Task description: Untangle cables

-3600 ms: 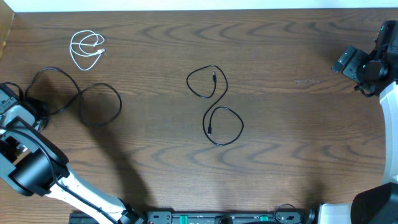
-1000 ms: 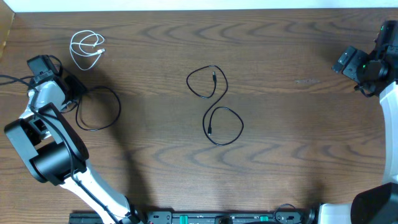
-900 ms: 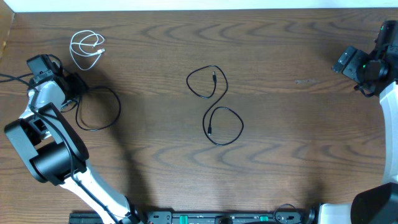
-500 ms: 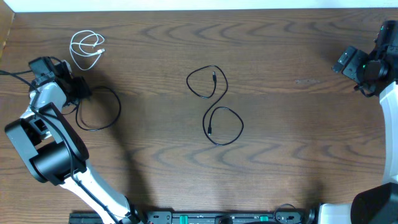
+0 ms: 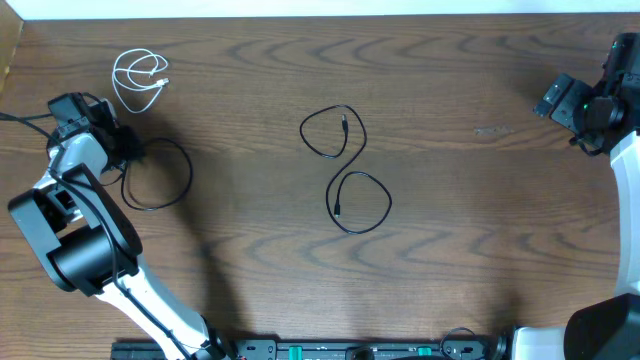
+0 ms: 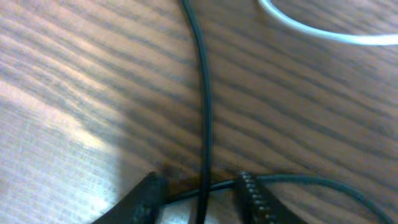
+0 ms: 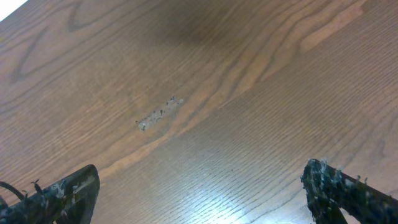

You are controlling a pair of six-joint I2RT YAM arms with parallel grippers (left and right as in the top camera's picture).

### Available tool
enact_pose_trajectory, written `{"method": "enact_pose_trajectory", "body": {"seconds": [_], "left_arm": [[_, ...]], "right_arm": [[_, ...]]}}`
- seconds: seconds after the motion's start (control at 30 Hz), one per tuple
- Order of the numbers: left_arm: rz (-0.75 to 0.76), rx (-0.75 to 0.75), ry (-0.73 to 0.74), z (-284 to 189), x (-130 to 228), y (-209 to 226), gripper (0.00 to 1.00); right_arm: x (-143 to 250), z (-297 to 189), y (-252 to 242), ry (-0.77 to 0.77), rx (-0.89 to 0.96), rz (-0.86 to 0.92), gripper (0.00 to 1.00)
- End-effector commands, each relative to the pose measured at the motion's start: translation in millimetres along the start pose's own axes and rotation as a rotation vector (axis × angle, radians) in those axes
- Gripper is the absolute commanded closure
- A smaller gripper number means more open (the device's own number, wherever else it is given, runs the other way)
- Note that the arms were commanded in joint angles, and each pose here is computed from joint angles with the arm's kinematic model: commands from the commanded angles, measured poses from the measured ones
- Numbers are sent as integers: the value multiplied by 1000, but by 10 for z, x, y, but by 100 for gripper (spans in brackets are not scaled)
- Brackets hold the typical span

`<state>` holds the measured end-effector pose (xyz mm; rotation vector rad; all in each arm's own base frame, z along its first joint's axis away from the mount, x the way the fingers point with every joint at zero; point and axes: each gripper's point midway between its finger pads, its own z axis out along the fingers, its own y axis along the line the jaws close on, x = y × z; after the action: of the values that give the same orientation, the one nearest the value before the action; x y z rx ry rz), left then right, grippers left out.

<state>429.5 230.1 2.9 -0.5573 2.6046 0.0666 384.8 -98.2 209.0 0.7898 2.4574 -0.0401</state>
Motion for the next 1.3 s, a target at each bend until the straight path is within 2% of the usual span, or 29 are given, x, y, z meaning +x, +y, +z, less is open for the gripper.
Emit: {"method": "enact_pose_trajectory", "body": {"seconds": [0.0, 0.1, 0.47, 0.5, 0.53, 0.57, 0.67, 0.83, 0.97, 1.0, 1.07, 1.27], "left_arm": [[-7, -48, 85, 238, 288, 142, 76], [-73, -75, 72, 230, 267, 239, 85], [-153, -106, 36, 137, 180, 533, 83], [-154, -107, 24, 104, 134, 541, 76], [-153, -109, 5, 54, 64, 547, 62], [-155, -111, -8, 16, 15, 550, 54], [-184, -114, -70, -171, -187, 557, 36], [-297, -112, -183, -538, -478, 563, 30], [-534, -112, -239, -757, -545, 740, 24], [-649, -149, -222, -772, -432, 918, 21], [-743, -219, -184, -782, -236, 1137, 20], [-862, -397, -67, -760, 380, 1675, 20]], "right_arm": [[6, 18, -13, 3, 9, 11, 1], [6, 18, -13, 3, 9, 11, 1], [6, 18, -13, 3, 9, 11, 1], [6, 18, -13, 3, 9, 11, 1], [6, 18, -13, 3, 9, 11, 1], [6, 18, -13, 3, 9, 11, 1], [6, 18, -13, 3, 9, 11, 1], [6, 18, -13, 3, 9, 11, 1], [6, 18, -13, 3, 9, 11, 1], [6, 18, -13, 3, 9, 11, 1], [6, 18, -13, 3, 9, 11, 1], [6, 18, -13, 3, 9, 11, 1]]}}
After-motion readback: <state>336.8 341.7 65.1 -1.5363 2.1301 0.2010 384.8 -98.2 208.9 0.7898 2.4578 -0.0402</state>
